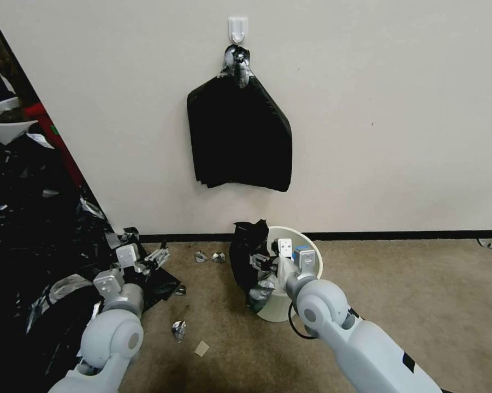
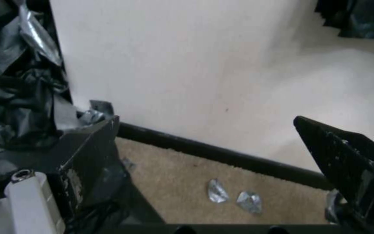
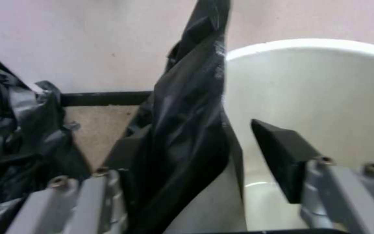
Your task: Place a trash bag onto the trash bin.
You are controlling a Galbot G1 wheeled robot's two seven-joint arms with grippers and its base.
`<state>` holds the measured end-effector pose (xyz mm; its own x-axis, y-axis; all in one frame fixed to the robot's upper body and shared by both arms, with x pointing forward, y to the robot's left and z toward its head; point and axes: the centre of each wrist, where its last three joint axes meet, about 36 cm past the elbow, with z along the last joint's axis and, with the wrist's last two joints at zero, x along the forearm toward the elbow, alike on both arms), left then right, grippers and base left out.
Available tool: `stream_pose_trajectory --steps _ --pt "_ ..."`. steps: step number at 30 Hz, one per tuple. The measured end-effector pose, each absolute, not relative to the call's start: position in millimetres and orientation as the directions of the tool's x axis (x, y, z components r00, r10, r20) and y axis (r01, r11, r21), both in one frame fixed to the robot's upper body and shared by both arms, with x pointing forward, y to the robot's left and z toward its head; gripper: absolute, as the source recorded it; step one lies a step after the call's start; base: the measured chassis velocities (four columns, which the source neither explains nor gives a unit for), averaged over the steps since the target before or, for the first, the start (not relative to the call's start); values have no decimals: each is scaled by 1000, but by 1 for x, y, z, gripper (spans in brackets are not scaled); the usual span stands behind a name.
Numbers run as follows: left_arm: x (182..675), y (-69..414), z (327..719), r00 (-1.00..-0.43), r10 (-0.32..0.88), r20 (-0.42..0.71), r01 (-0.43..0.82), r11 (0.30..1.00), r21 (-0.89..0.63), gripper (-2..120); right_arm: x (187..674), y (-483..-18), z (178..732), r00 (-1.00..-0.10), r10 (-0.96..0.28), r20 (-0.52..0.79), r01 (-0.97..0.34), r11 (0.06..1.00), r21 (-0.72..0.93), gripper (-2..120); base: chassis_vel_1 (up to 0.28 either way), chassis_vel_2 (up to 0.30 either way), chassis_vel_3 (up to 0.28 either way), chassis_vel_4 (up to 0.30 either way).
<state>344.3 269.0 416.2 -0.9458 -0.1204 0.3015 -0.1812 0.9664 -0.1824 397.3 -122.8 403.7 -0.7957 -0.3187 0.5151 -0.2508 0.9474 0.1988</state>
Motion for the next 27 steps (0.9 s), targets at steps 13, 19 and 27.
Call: stream_pose_trajectory --steps 13,19,27 --pt "373 239 399 -936 190 297 56 912 -407 100 376 -110 391 -857 -213 469 -137 972 189 12 0 0 0 0" --pt "396 207 385 -870 325 371 121 870 -479 100 360 -102 381 -894 -150 423 -70 977 199 0 0 0 0 0" --pt "415 166 383 -785 408 466 162 861 -482 100 350 -99 371 -919 -117 376 -60 985 160 0 0 0 0 0"
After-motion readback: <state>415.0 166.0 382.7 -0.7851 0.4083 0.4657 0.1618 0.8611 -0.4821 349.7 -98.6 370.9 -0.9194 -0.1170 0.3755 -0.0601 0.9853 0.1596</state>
